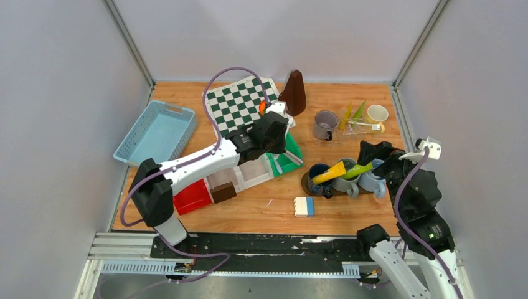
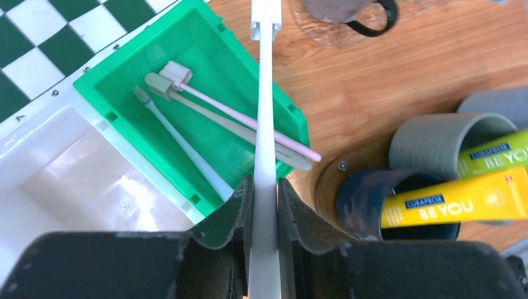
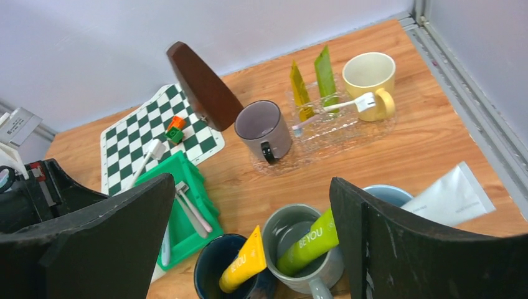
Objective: Prepare toiletry sets of a toothbrush and toothpaste on the tray
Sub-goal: Pick up the toothbrush from the storage box, then place the toothbrush in the cup.
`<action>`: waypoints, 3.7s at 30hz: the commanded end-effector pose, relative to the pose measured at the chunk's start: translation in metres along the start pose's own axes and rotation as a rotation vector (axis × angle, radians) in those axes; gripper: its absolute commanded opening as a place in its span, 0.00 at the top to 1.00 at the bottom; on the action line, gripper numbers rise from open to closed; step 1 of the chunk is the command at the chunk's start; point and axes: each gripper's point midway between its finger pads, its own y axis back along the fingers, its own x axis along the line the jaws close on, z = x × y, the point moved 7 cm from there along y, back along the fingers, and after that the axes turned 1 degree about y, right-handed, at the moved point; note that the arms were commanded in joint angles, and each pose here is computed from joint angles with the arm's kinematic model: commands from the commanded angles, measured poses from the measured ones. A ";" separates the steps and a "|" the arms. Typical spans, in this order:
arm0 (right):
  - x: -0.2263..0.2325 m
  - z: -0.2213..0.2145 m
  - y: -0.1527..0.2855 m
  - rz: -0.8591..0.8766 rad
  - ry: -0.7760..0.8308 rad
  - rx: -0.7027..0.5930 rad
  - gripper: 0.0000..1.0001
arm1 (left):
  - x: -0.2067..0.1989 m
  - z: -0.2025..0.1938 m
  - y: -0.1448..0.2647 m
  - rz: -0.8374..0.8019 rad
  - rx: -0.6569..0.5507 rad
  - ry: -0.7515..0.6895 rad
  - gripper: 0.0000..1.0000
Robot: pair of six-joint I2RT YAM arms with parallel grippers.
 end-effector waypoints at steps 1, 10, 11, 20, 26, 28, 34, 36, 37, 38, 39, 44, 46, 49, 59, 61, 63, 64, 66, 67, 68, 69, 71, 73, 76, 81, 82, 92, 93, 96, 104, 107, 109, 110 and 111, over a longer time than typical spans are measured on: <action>0.020 0.019 0.001 0.124 0.000 -0.005 0.03 | -0.023 0.023 0.032 -0.183 -0.205 -0.055 1.00; 0.050 0.037 -0.001 0.264 -0.066 0.054 0.04 | -0.036 0.016 0.067 -0.261 -0.432 -0.311 1.00; 0.052 0.038 -0.002 0.269 -0.076 0.064 0.04 | -0.040 0.016 0.071 -0.251 -0.469 -0.361 1.00; 0.067 0.040 -0.016 0.218 -0.211 0.181 0.08 | -0.060 0.004 0.091 -0.079 -0.673 -0.714 1.00; 0.074 0.032 -0.027 0.194 -0.291 0.250 0.10 | -0.072 -0.003 0.090 -0.014 -0.718 -0.823 1.00; 0.076 0.029 -0.029 0.190 -0.314 0.271 0.11 | -0.076 -0.006 0.089 -0.007 -0.725 -0.849 1.00; 0.078 0.019 -0.038 0.160 -0.381 0.304 0.13 | -0.088 -0.014 0.089 0.003 -0.747 -0.908 1.00; 0.079 0.017 -0.041 0.150 -0.409 0.305 0.13 | -0.091 -0.017 0.088 0.006 -0.748 -0.922 1.00; 0.079 0.016 -0.042 0.144 -0.421 0.304 0.14 | -0.093 -0.019 0.087 0.006 -0.747 -0.928 1.00; 0.079 0.014 -0.044 0.139 -0.431 0.305 0.14 | -0.095 -0.020 0.088 0.001 -0.752 -0.931 1.00; 0.079 0.012 -0.046 0.133 -0.440 0.307 0.15 | -0.096 -0.021 0.087 -0.001 -0.751 -0.937 1.00; 0.082 0.001 -0.056 0.113 -0.468 0.346 0.19 | -0.104 -0.027 0.087 -0.001 -0.758 -0.963 1.00; 0.082 -0.004 -0.058 0.103 -0.479 0.366 0.21 | -0.106 -0.027 0.087 0.005 -0.764 -0.969 1.00; 0.081 -0.013 -0.061 0.089 -0.493 0.386 0.25 | -0.109 -0.029 0.088 0.006 -0.770 -0.976 1.00; 0.077 -0.010 -0.057 0.085 -0.509 0.347 0.72 | -0.117 -0.042 0.082 -0.017 -0.752 -0.998 0.96; 0.075 -0.010 -0.055 0.081 -0.510 0.336 0.85 | -0.119 -0.045 0.081 -0.024 -0.745 -0.991 0.90; 0.074 -0.009 -0.054 0.077 -0.513 0.321 0.97 | -0.120 -0.046 0.080 -0.032 -0.738 -0.985 0.82; 0.072 -0.008 -0.053 0.073 -0.512 0.313 1.00 | -0.120 -0.047 0.080 -0.039 -0.732 -0.974 0.80; 0.070 -0.006 -0.051 0.065 -0.509 0.290 1.00 | -0.120 -0.049 0.080 -0.055 -0.723 -0.953 0.70; 0.068 -0.004 -0.050 0.060 -0.500 0.274 1.00 | -0.120 -0.048 0.082 -0.063 -0.722 -0.945 0.60; 0.065 -0.003 -0.049 0.052 -0.492 0.258 1.00 | -0.119 -0.050 0.081 -0.069 -0.712 -0.934 0.54; 0.063 -0.001 -0.048 0.042 -0.482 0.237 1.00 | -0.119 -0.050 0.083 -0.076 -0.710 -0.926 0.42; 0.056 0.004 -0.045 0.019 -0.461 0.190 1.00 | -0.117 -0.052 0.084 -0.088 -0.694 -0.911 0.30; 0.049 0.010 -0.042 -0.003 -0.431 0.139 1.00 | -0.114 -0.054 0.085 -0.104 -0.678 -0.875 0.19; 0.036 0.019 -0.036 -0.059 -0.374 0.046 1.00 | -0.110 -0.058 0.086 -0.125 -0.648 -0.841 0.04; 0.008 0.036 -0.024 -0.184 -0.249 -0.106 1.00 | -0.101 -0.066 0.088 -0.157 -0.577 -0.747 0.00; 0.003 0.039 -0.021 -0.215 -0.226 -0.135 1.00 | -0.100 -0.067 0.088 -0.168 -0.566 -0.732 0.00; -0.039 0.052 -0.003 -0.510 -0.080 -0.294 1.00 | -0.064 -0.055 0.089 -0.197 -0.446 -0.452 0.00; -0.042 0.052 -0.003 -0.539 -0.067 -0.298 1.00 | -0.059 -0.055 0.089 -0.185 -0.430 -0.447 0.00; -0.048 0.051 -0.003 -0.605 -0.032 -0.300 1.00 | -0.042 -0.052 0.087 -0.154 -0.392 -0.375 0.00; -0.057 0.031 -0.022 -0.728 0.016 -0.262 1.00 | -0.009 -0.054 0.090 -0.102 -0.332 -0.256 0.00; -0.064 0.024 -0.032 -0.770 -0.002 -0.255 1.00 | -0.002 -0.055 0.093 -0.098 -0.327 -0.236 0.00; -0.069 0.020 -0.039 -0.783 -0.024 -0.246 1.00 | 0.004 -0.055 0.095 -0.095 -0.329 -0.221 0.00; -0.071 0.018 -0.043 -0.782 -0.038 -0.238 1.00 | 0.006 -0.057 0.095 -0.094 -0.327 -0.215 0.00; -0.074 0.016 -0.047 -0.787 -0.053 -0.233 1.00 | 0.007 -0.056 0.096 -0.096 -0.330 -0.207 0.00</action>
